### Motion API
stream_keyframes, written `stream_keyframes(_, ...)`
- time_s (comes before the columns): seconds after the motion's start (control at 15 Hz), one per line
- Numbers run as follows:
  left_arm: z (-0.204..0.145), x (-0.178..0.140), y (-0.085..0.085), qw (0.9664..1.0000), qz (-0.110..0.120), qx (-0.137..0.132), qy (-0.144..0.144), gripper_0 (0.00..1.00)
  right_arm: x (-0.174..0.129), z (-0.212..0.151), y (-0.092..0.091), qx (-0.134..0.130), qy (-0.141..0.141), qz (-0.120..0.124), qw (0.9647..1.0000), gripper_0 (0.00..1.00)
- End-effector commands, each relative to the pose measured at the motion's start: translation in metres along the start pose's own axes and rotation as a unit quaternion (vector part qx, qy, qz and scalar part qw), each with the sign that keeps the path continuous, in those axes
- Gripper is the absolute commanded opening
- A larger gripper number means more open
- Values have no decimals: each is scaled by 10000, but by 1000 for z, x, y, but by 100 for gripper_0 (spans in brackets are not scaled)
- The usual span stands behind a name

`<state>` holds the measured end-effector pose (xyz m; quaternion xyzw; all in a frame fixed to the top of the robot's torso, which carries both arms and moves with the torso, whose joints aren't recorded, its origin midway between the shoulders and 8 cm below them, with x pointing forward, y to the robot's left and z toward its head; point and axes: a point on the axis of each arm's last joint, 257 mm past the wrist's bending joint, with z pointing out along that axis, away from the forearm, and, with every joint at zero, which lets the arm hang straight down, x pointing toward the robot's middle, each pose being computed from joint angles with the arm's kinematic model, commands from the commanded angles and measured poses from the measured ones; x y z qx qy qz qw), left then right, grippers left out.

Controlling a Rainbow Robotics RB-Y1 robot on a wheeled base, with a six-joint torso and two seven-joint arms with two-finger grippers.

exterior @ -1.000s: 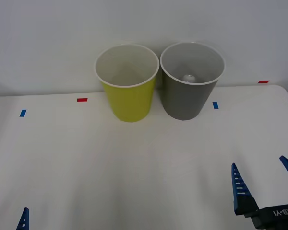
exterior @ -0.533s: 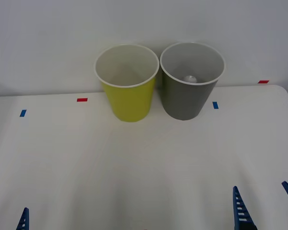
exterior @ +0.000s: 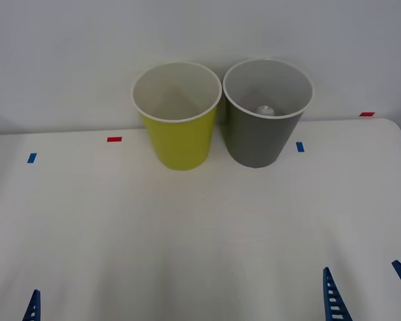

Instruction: Put cans in the gray bin and PET bottles in the light green bin.

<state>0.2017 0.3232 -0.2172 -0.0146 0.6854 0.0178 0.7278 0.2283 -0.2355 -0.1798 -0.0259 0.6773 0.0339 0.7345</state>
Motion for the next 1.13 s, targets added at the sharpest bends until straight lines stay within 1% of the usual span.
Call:
stream_keyframes(0.07, 0, 0, 0, 10000, 0, 0, 0, 100, 0, 0, 0, -1, 1, 0, 10000, 100)
stream_keyframes(1.13, 0, 0, 0, 10000, 0, 0, 0, 100, 0, 0, 0, -1, 1, 0, 10000, 100)
